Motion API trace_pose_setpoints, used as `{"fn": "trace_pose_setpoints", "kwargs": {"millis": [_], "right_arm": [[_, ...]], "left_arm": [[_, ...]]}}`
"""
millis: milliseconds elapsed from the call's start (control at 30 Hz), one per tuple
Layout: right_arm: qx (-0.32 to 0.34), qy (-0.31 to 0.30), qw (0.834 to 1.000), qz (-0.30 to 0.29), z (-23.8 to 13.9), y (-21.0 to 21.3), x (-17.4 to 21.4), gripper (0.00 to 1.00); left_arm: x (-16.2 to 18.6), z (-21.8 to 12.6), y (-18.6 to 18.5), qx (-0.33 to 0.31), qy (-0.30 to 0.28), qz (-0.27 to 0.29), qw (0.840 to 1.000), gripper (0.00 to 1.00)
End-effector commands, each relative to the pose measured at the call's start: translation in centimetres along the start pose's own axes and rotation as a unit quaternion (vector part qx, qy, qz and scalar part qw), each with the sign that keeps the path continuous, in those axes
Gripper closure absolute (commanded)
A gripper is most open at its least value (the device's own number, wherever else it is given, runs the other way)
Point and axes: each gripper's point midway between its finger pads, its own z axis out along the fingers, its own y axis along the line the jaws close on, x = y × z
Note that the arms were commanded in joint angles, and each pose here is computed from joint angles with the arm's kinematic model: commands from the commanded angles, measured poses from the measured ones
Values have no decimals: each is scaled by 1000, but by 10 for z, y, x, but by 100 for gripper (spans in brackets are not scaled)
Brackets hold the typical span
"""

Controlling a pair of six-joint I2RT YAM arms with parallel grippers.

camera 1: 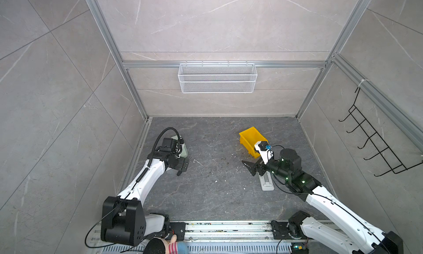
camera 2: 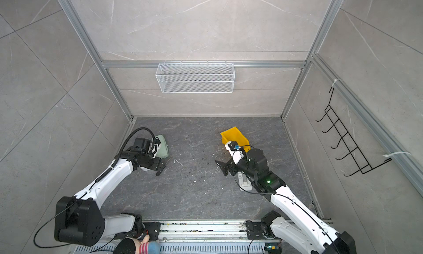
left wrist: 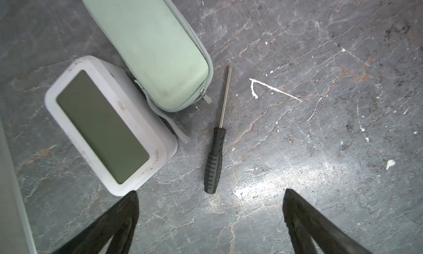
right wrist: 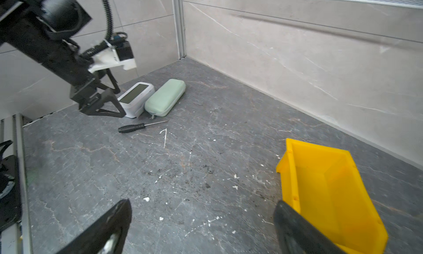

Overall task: Put the screwdriver in the bin
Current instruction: 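Move the left gripper over the screwdriver while the right arm reaches inward, then lower the left gripper and close it on the screwdriver handle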

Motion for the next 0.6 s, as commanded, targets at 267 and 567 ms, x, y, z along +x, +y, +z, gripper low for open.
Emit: {"fn": "trace_pose_setpoints", "kwargs": {"millis": [267, 567], "right_arm": [[-60, 11, 998, -36, 33, 58, -9, 1], [-75, 19, 996, -40, 47, 80, -5, 1]], "left_arm": [[-9, 40, -4, 2, 99, 20, 995, 18], [-14, 69, -14, 1, 158, 35, 987, 38]]}}
